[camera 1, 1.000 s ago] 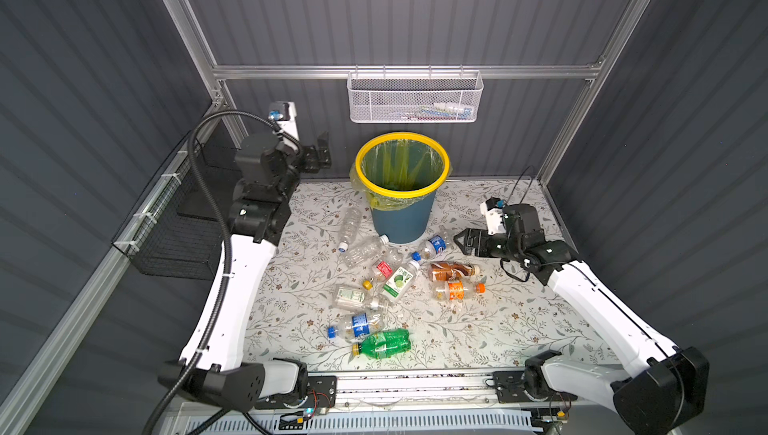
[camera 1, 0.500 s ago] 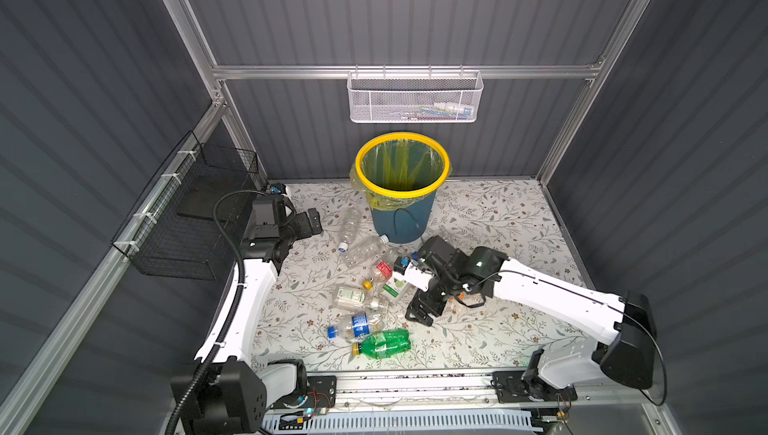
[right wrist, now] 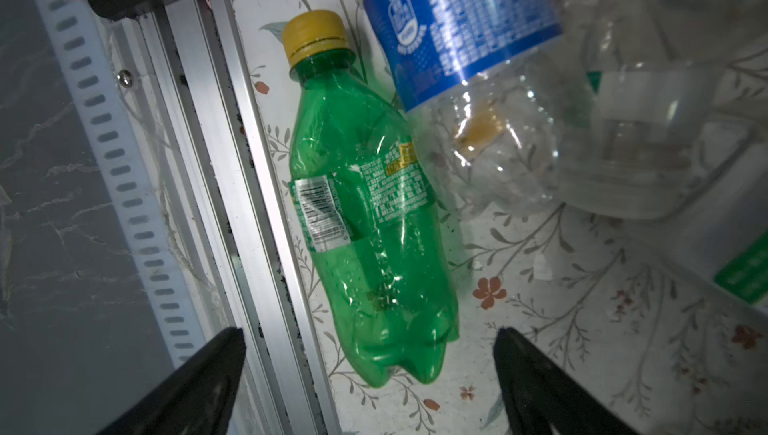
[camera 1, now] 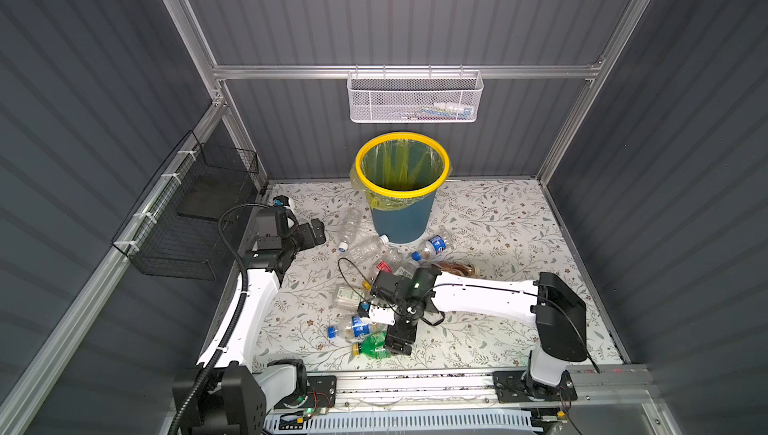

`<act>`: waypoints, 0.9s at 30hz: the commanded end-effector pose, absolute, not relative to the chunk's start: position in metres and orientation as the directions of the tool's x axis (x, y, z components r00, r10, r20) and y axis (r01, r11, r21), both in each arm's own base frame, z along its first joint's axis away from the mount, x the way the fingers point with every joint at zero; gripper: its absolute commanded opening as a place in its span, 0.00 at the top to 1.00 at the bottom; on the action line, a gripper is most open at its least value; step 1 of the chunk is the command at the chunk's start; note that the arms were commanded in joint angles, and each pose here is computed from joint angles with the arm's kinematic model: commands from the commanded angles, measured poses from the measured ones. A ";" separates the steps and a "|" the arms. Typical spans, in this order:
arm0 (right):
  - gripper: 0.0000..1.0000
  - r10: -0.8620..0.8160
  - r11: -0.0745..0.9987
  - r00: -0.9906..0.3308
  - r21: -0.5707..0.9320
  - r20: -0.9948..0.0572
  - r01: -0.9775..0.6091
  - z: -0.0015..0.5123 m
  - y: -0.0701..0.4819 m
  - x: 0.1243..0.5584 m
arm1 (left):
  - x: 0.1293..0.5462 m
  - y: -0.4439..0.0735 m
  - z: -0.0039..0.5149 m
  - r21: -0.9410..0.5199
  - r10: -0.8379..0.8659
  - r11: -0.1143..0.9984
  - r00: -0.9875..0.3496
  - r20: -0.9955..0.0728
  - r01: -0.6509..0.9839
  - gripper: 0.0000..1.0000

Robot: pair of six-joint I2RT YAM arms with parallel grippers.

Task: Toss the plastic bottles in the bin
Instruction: 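Grasp the nearest green Sprite bottle with the right gripper while the left arm withdraws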

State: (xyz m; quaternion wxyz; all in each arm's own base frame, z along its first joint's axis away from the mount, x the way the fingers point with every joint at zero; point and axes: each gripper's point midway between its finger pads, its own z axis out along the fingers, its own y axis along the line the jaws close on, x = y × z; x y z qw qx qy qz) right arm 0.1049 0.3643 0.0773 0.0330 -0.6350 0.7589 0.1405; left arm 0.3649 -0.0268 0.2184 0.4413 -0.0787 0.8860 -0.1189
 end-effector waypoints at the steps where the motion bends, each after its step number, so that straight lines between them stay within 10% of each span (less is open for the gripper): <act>1: 0.07 -0.968 0.107 -0.138 0.153 -0.210 -0.982 0.068 0.368 0.104 | 0.366 -0.029 0.217 -0.293 -0.246 0.956 -0.594 -0.766 -0.019 0.00; 27: 0.37 -0.957 0.147 -0.155 0.048 -0.247 -0.988 0.041 0.354 0.108 | 0.369 -0.029 0.202 -0.282 -0.233 0.959 -0.620 -0.749 -0.020 0.00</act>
